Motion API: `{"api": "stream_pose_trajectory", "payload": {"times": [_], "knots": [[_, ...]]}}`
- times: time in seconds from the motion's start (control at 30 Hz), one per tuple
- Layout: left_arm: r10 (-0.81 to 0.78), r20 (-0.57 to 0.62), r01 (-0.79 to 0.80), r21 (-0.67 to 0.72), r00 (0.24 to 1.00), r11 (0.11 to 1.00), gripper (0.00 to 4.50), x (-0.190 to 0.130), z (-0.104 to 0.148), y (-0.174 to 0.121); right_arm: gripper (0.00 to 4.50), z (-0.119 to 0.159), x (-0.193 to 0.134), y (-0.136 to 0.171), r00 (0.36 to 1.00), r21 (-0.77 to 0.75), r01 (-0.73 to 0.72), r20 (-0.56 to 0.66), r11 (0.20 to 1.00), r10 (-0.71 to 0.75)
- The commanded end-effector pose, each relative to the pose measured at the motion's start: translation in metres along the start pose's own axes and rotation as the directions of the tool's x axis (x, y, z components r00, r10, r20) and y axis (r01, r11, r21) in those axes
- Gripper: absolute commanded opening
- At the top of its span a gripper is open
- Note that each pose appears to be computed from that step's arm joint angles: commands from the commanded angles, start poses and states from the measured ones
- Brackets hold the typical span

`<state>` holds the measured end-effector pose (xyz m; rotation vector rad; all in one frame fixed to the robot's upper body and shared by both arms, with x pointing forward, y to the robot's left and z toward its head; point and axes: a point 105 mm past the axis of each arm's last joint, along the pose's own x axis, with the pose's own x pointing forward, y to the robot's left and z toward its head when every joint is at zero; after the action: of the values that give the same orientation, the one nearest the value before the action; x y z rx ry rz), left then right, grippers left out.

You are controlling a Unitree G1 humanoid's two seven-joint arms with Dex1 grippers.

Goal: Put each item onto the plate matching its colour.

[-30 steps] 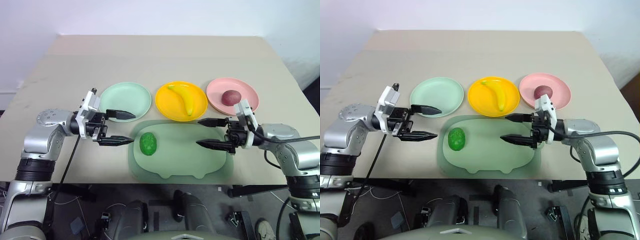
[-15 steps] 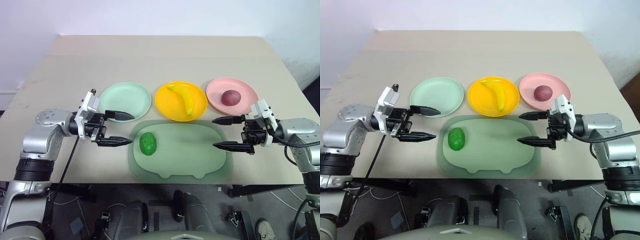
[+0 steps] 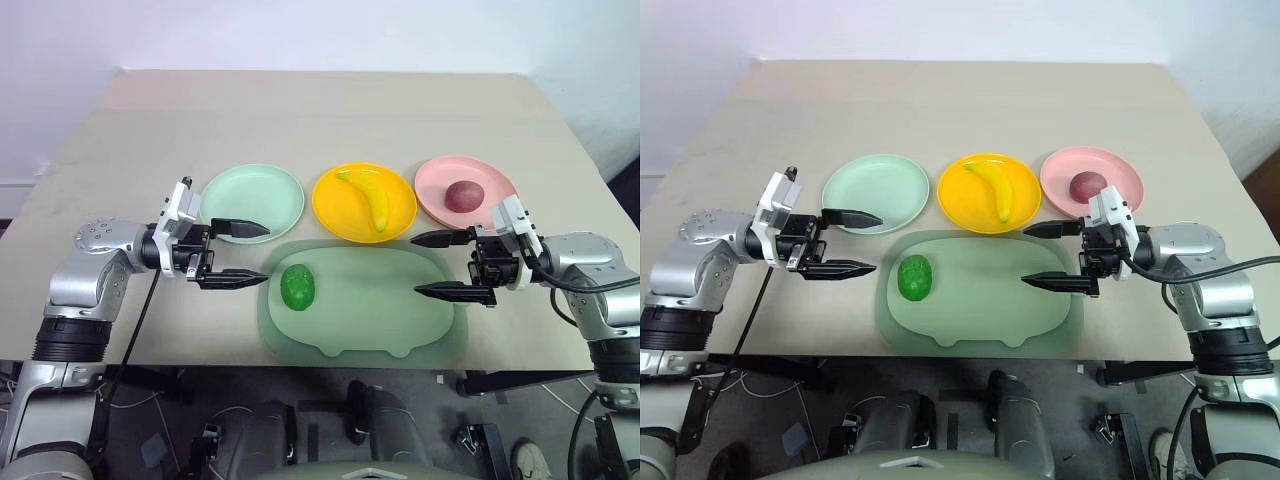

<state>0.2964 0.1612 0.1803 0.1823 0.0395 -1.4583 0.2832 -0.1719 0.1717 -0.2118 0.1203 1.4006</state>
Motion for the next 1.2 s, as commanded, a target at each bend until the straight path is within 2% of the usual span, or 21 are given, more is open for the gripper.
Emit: {"api": "stream_pose_trajectory", "payload": {"times": [0.03, 0.27, 0.63, 0.8, 0.97, 1.2], "knots": [[0.023, 0.036, -0.024, 0.043, 0.999, 0.999, 4.5, -0.003, 0.014, -0.002, 4.45, 0.01, 0.001, 0.0, 1.0, -0.026, -0.015, 0.02, 1.0, 0.015], [0.043, 0.012, -0.043, 0.022, 0.999, 0.999, 4.5, -0.004, 0.006, -0.008, 4.45, 0.009, 0.0, 0.005, 0.998, -0.018, -0.058, 0.021, 0.998, 0.059], [0.083, 0.011, -0.083, 0.014, 0.997, 0.996, 4.5, -0.002, 0.008, 0.001, 4.45, 0.012, 0.004, -0.002, 0.998, -0.02, -0.046, 0.033, 0.999, 0.046], [0.153, -0.029, -0.155, -0.079, 0.988, 0.985, 4.5, -0.001, 0.006, 0.006, 4.45, 0.013, 0.005, -0.001, 0.998, -0.021, -0.047, 0.039, 0.999, 0.048], [0.29, -0.105, -0.293, -0.013, 0.951, 0.956, 4.5, 0.009, 0.005, 0.001, 4.45, 0.015, 0.005, -0.004, 0.998, -0.015, -0.042, 0.042, 0.999, 0.043], [0.387, -0.081, -0.389, -0.006, 0.919, 0.921, 4.5, 0.025, 0.002, -0.012, 4.45, 0.015, 0.003, -0.007, 0.998, -0.008, -0.026, 0.052, 1.0, 0.027]]}}
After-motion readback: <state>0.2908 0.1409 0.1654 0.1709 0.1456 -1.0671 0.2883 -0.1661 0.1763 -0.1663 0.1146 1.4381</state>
